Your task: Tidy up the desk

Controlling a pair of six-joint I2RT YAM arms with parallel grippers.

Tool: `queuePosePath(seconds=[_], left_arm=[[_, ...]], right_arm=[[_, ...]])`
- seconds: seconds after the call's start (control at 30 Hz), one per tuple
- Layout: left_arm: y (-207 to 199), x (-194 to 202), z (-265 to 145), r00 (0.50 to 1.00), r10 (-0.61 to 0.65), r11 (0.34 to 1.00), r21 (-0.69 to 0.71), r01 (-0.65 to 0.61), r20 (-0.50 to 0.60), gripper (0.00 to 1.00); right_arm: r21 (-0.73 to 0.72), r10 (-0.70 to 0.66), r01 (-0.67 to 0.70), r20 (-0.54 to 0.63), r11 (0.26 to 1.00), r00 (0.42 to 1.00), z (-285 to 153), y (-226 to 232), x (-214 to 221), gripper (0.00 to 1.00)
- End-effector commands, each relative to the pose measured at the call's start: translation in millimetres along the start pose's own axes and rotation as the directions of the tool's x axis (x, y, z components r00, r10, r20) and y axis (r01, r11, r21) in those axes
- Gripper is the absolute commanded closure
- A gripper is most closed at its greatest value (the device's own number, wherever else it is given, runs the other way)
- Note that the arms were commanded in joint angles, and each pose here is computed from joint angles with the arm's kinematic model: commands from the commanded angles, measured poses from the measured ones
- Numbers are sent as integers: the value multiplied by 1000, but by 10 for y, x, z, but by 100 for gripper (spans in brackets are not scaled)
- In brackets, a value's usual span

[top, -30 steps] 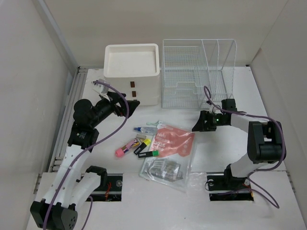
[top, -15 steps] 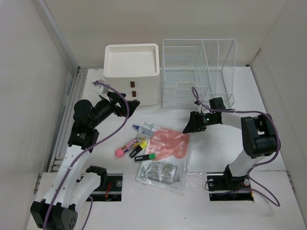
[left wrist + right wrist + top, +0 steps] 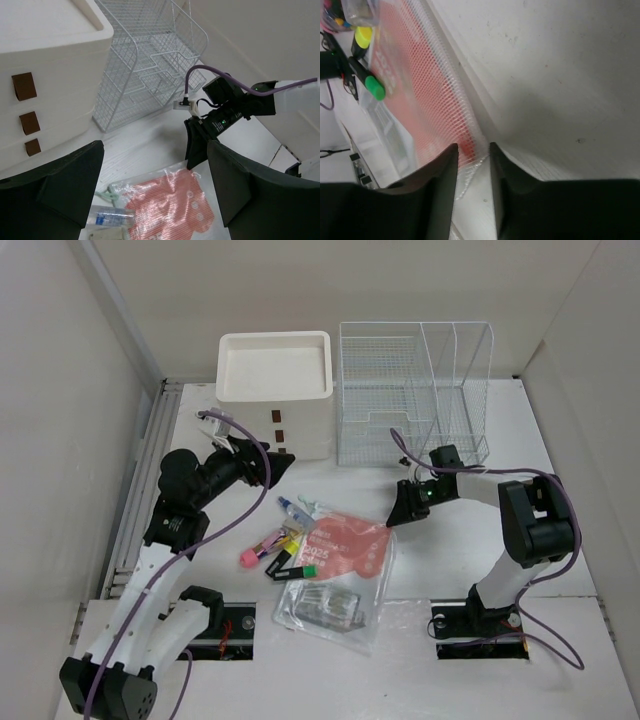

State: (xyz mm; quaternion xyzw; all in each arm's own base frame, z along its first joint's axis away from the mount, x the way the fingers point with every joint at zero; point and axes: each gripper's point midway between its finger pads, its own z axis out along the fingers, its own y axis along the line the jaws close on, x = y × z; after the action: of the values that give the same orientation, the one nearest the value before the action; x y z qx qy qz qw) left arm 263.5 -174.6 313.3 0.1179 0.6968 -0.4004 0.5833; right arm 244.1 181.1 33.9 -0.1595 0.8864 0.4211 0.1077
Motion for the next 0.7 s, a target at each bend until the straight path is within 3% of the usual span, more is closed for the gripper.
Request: queuePosePath(seconds=[0.0, 0.17, 0.2, 0.43, 0.67], left_arm=[[-51, -78, -41, 999, -12, 1000, -8, 12, 34, 19], [-69, -64, -81, 999, -10, 1000, -7, 11, 37, 20], [-68, -74, -101, 999, -10, 1000, -14, 10, 42, 20], [-43, -13, -121, 1000, 1, 1000, -23, -1, 26, 20], [-76, -69, -112, 999, 24, 1000, -9, -24, 30, 20]], right_arm=[[11, -30, 30, 7, 999, 1000, -57, 44, -29, 70], [11, -30, 30, 7, 999, 1000, -41, 26, -32, 91], [11, -38, 38, 14, 999, 999, -38, 22, -52, 99], [32, -107, 103, 135, 994, 985, -315, 118, -309, 100], [222, -352, 288, 347, 932, 869, -946, 405, -775, 100]])
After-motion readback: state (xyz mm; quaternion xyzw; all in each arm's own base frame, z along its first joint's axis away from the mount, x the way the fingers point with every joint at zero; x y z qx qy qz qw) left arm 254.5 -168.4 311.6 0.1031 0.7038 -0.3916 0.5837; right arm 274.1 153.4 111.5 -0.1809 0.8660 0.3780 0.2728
